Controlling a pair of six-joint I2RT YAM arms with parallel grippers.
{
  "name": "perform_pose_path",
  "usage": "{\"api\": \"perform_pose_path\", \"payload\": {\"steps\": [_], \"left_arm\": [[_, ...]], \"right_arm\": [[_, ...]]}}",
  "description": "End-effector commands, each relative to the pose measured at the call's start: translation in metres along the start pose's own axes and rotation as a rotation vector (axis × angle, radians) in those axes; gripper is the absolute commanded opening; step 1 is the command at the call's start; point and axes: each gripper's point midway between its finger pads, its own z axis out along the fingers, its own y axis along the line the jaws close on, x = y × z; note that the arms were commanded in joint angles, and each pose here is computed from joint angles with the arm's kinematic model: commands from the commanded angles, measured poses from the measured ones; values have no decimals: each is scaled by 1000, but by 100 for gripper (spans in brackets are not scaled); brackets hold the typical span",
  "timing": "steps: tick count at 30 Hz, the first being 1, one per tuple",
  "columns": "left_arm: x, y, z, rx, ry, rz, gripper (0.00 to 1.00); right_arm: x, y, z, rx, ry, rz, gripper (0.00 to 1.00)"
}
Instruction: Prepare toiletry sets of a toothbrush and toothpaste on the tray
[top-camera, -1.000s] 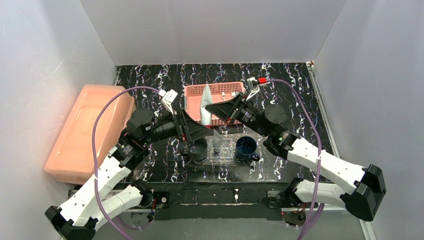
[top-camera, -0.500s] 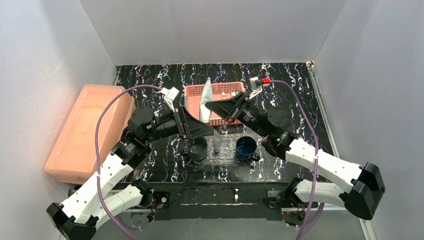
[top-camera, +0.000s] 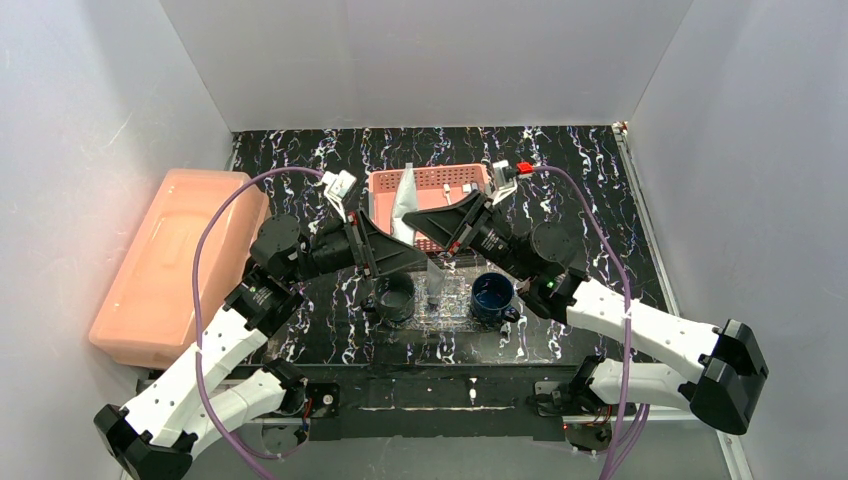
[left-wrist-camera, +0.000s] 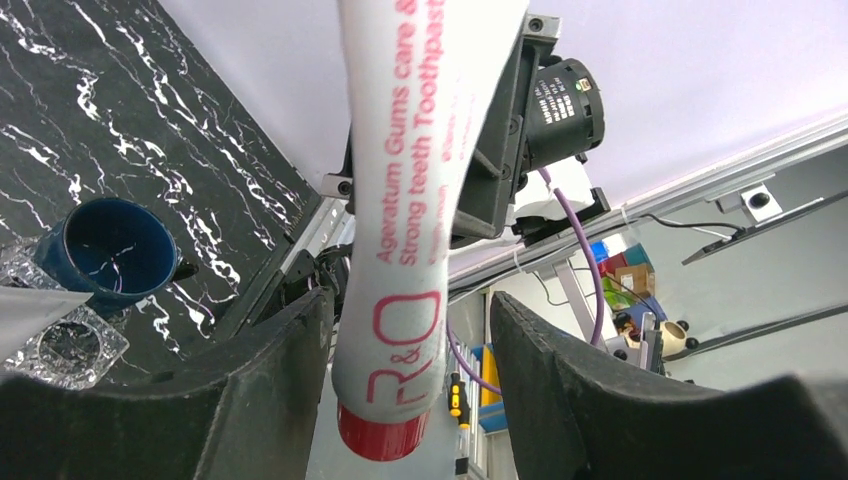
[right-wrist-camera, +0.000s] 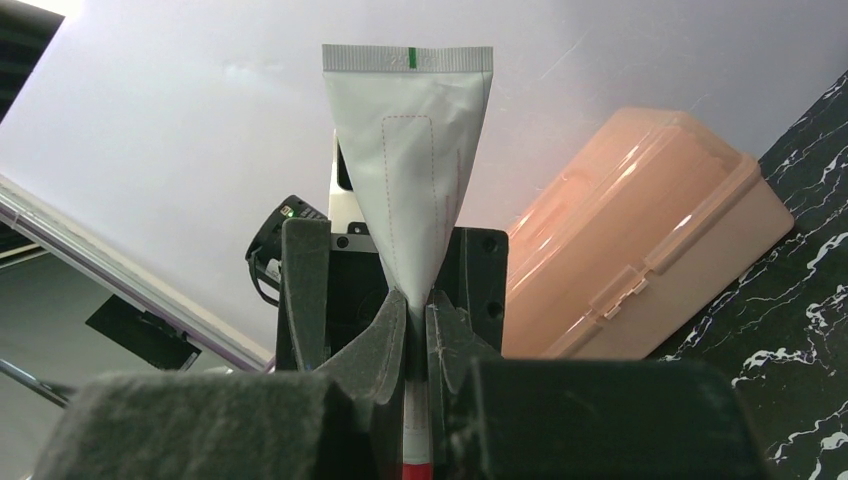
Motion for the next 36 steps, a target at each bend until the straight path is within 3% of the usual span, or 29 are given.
{"api": "perform_pose_path", "payload": {"steps": [1, 13, 15, 18, 20, 26, 36], "left_arm": [[-2, -15, -3, 66, -4, 30, 53], [-1, -18, -4, 85, -5, 33, 25], [-1, -18, -4, 86, -2, 33, 18], [0, -16, -3, 82, 0, 29, 0], [1, -13, -3, 79, 4, 29, 0], [9, -1, -3, 50, 21, 23, 0], [23, 34, -16, -149, 84, 88, 0]], "right_arm": [[-15, 26, 2, -85, -74, -1, 1], [-16, 28, -1, -75, -85, -12, 2], [-15, 27, -1, -73, -82, -15, 6], [-14, 26, -3, -66, -80, -22, 19], [-13, 25, -4, -56, -76, -34, 31], [-17, 17, -8, 12, -74, -97, 50], [-17, 0, -10, 153, 2, -242, 65]]}}
